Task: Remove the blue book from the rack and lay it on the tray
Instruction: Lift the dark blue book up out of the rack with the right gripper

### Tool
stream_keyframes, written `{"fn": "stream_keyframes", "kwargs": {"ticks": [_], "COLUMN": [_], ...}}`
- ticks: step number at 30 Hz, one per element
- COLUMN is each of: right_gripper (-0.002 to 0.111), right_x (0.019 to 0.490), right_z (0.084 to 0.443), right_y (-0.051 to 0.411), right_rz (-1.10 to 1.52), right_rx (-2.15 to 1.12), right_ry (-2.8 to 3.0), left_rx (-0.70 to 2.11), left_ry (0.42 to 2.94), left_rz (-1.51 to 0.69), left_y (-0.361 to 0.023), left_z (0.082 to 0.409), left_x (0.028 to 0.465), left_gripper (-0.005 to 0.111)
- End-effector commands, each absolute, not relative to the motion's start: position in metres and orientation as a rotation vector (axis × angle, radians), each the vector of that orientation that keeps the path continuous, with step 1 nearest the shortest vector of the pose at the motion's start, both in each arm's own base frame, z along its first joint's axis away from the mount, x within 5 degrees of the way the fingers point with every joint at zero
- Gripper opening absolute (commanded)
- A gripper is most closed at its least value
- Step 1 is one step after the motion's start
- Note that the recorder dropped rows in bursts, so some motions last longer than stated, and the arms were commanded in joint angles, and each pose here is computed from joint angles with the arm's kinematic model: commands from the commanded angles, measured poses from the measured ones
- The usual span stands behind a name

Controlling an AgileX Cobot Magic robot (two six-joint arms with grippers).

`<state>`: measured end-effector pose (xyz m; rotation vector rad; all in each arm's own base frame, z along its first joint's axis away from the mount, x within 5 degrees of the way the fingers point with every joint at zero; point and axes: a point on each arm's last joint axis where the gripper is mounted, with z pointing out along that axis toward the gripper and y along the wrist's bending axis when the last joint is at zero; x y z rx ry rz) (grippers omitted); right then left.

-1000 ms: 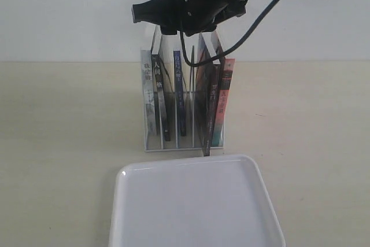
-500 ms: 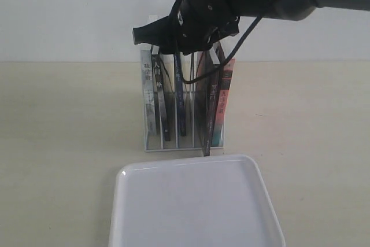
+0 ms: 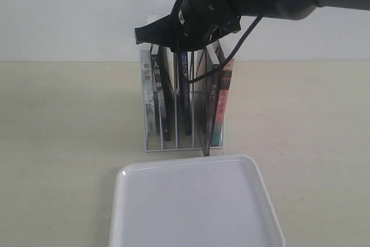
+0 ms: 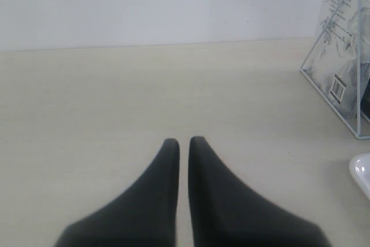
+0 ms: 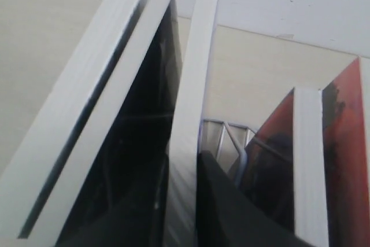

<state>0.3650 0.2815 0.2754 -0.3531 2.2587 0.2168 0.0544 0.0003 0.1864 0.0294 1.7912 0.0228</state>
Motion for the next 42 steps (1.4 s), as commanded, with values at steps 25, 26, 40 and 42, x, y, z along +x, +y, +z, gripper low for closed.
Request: {"fn": "stream_keyframes", "kwargs": {"ticks": [25,26,40,42], "right_gripper": [0.004,0.004,0.004,0.004], "right_x": [0.313,0.310,0.255,0.250], "right_z": [0.409,0.414,0.478,0.484], "right_y": [0.230,0.226,0.180,0.176], "right_rz": [0.258,0.249,0.297,0.314], "right_rx": [-0.298,-0.300,-0.271,-0.268], "right_ry": [2.008,2.004,1.915,1.902], "left_rx": [0.029,0.029,0.029,0.029], "left_ry": [1.788,1.788,1.788,1.788], "left_rz": [0.018,0.018,0.018,0.018], "left_y": [0.000,0.000,0.000,0.000], "left_z": [0.186,0.186,0.186,0.186], "left_x": [0.054,0.054,0.054,0.054], "left_gripper": [0.005,0.005,0.005,0.005]}}
